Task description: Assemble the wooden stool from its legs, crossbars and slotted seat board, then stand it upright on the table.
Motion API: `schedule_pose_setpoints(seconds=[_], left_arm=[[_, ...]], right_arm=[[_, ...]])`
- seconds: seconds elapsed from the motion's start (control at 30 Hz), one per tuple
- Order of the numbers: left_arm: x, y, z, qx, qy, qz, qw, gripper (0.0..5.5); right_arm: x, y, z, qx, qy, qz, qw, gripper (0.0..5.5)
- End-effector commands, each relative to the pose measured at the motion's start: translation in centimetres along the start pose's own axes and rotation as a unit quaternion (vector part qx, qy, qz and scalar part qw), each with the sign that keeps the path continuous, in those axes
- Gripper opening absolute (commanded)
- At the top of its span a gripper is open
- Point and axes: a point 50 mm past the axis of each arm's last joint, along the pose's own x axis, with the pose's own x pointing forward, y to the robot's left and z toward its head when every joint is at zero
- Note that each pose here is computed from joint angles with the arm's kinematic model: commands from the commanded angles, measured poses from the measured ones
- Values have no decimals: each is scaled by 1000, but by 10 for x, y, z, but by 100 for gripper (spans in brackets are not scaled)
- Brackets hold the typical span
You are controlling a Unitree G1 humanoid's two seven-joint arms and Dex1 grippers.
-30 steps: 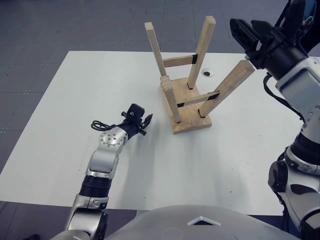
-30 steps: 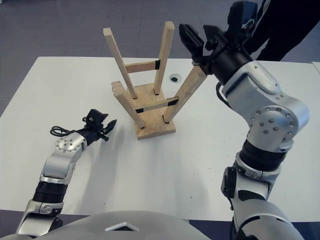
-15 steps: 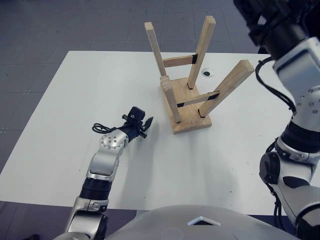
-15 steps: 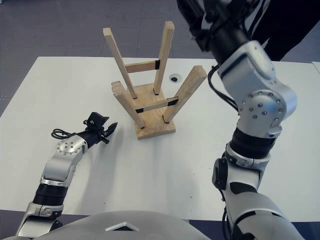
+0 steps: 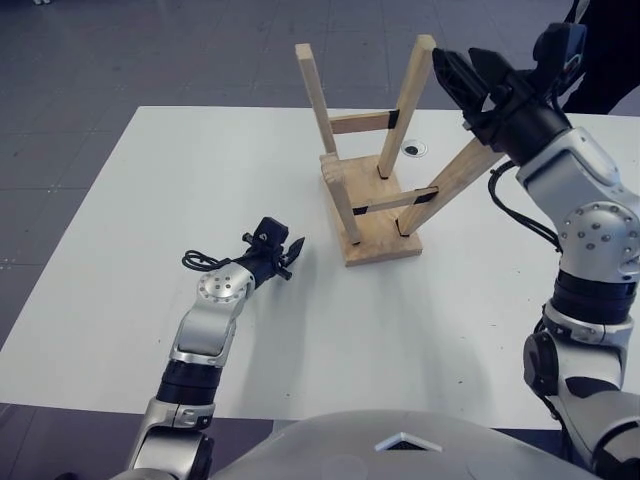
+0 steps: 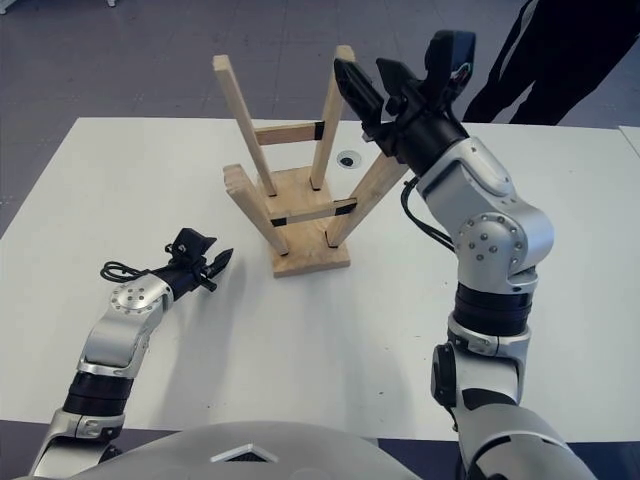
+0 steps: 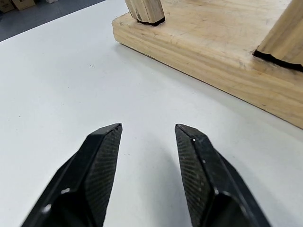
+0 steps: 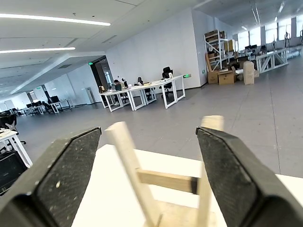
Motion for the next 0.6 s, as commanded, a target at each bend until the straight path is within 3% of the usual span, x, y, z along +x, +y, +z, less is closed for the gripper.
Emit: schedule_pose_setpoints(seconds=[0.03, 0.23, 0.3, 0.37, 0.47, 0.53, 0.6], left_arm=[[-2, -1, -4, -4, 12, -1, 1000, 209], [3, -3, 1, -1, 5, -4, 1000, 209], [5, -2, 5, 1, -1, -3, 1000, 209], [8, 1, 8, 4, -5, -1, 1000, 209], [16, 9, 15, 14, -9, 4, 1000, 209], [29, 13, 23, 33, -8, 3, 999, 209], [42, 14, 33, 46, -11, 0, 999, 209]], right_arm=[[-5, -11, -53, 64, 120, -53, 989, 371], [2, 11, 51, 50, -58, -18, 997, 371], [-8, 5, 88, 58, -136, -45, 988, 371], [-19, -13, 105, 58, -168, -95, 980, 371], [-32, -60, 72, 13, -78, -205, 976, 371], [-53, -98, 17, -81, 56, -290, 952, 371], [-76, -114, -30, -143, 166, -307, 926, 371]])
